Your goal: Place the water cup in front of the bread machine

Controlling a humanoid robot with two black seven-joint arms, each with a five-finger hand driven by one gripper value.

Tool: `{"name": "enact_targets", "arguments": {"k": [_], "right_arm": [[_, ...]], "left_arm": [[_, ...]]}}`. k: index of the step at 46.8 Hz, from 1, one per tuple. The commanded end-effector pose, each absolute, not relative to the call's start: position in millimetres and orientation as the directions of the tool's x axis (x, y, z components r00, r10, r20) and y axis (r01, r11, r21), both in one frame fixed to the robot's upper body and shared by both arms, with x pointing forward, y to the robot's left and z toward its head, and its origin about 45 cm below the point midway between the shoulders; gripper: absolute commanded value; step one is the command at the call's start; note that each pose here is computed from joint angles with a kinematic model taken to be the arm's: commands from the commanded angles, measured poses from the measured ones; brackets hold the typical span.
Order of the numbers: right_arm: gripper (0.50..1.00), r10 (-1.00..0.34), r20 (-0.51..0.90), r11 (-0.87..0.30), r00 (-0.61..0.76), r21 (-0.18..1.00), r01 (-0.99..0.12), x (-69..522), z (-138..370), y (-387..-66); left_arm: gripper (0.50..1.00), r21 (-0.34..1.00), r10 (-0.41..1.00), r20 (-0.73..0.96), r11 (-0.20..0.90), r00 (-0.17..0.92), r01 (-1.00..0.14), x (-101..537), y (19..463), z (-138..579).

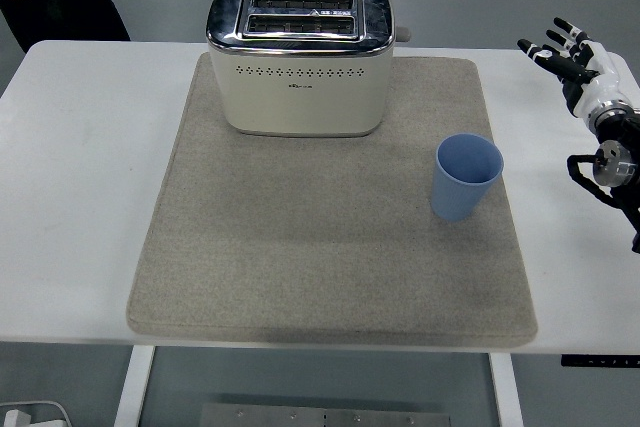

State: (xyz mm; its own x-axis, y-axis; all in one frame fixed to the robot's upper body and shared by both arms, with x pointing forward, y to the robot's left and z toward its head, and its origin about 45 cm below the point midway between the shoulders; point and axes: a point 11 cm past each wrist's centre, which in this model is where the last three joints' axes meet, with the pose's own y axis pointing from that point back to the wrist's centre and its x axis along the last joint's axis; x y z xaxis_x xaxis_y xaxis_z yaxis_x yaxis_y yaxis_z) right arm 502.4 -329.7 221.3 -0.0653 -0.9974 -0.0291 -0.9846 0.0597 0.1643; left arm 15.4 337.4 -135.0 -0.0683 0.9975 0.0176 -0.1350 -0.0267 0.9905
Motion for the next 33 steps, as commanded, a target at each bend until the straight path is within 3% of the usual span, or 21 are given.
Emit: {"name": "enact_targets", "arguments": {"k": [1, 33], "right_arm": [[0.911, -0.998, -0.030, 0.058, -0.064, 0.165, -0.985, 502.4, 221.1, -328.9], [0.911, -0.998, -0.043, 0.043, -0.050, 0.152, -0.987, 503.4, 223.2, -325.7]], "left_arm": [[1.000, 0.990, 0.997, 0.017, -0.027, -0.071, -0.137, 15.6, 337.4, -135.0], [1.000, 0.991, 0.998, 0.014, -0.022, -0.067, -0.130, 10.2, 336.2, -135.4]]}}
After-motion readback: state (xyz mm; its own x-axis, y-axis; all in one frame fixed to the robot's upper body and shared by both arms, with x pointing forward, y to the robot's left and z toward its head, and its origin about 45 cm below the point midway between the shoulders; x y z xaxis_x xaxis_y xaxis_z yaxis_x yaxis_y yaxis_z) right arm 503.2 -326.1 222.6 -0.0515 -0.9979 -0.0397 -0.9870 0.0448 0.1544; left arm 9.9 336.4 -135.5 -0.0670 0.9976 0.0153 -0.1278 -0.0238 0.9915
